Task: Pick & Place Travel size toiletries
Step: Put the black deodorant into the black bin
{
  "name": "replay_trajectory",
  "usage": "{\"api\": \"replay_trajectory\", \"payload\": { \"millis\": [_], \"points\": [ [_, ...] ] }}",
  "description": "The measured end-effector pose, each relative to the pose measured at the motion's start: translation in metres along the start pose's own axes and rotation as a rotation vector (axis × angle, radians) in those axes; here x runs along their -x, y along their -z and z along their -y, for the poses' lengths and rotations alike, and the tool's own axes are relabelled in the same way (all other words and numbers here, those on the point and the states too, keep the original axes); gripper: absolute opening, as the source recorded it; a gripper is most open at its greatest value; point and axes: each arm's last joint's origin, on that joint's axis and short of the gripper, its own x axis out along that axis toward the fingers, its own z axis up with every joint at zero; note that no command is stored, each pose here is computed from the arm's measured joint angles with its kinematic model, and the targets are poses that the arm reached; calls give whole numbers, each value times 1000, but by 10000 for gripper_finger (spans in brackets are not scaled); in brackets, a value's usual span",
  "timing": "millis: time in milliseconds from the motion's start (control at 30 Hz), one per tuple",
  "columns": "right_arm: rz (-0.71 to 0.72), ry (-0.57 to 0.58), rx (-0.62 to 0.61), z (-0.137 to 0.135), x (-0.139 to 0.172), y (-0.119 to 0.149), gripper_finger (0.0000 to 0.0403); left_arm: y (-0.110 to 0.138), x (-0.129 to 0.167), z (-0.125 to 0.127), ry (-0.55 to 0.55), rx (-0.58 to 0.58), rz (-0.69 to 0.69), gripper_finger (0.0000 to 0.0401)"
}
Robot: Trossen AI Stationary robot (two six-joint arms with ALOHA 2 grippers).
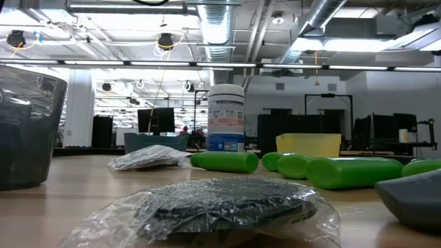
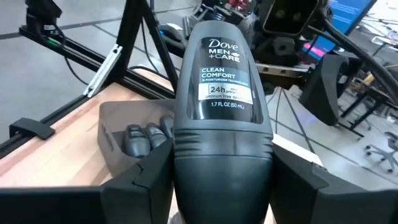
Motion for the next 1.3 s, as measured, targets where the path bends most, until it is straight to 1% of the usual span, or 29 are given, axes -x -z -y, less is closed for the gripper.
{"api": "replay_trajectory", "payload": {
  "millis": [67, 167, 233, 367, 467, 633, 867, 1033, 1300],
  "points": [
    [-6, 15, 17, -3, 1, -1, 188, 0, -1, -1, 11, 1, 3, 297],
    [-7, 20, 26, -4, 2, -2, 188, -1, -3, -3, 61, 16, 34, 297],
    [-9, 22, 26, -3, 1, -1, 188, -3, -5, -4, 117, 31, 68, 297],
    [-12, 30, 24, 0, 0, 0, 188, -9, -6, -4, 266, 58, 166, 297],
    [-3, 39, 19, 1, 0, -1, 188, -10, -6, -3, 318, 57, 185, 297],
    [23, 60, 23, 6, -1, -3, 188, -8, -12, 2, 316, 59, 196, 297],
    [22, 73, 19, 9, -2, -2, 188, -3, -31, 3, 247, 62, 269, 297],
    [20, 73, 18, 10, -2, -1, 188, 2, -42, 5, 281, 74, 323, 297],
    [10, 91, 15, 17, -4, 2, 188, 5, -50, 11, 259, 108, 403, 297]
  ]
}}
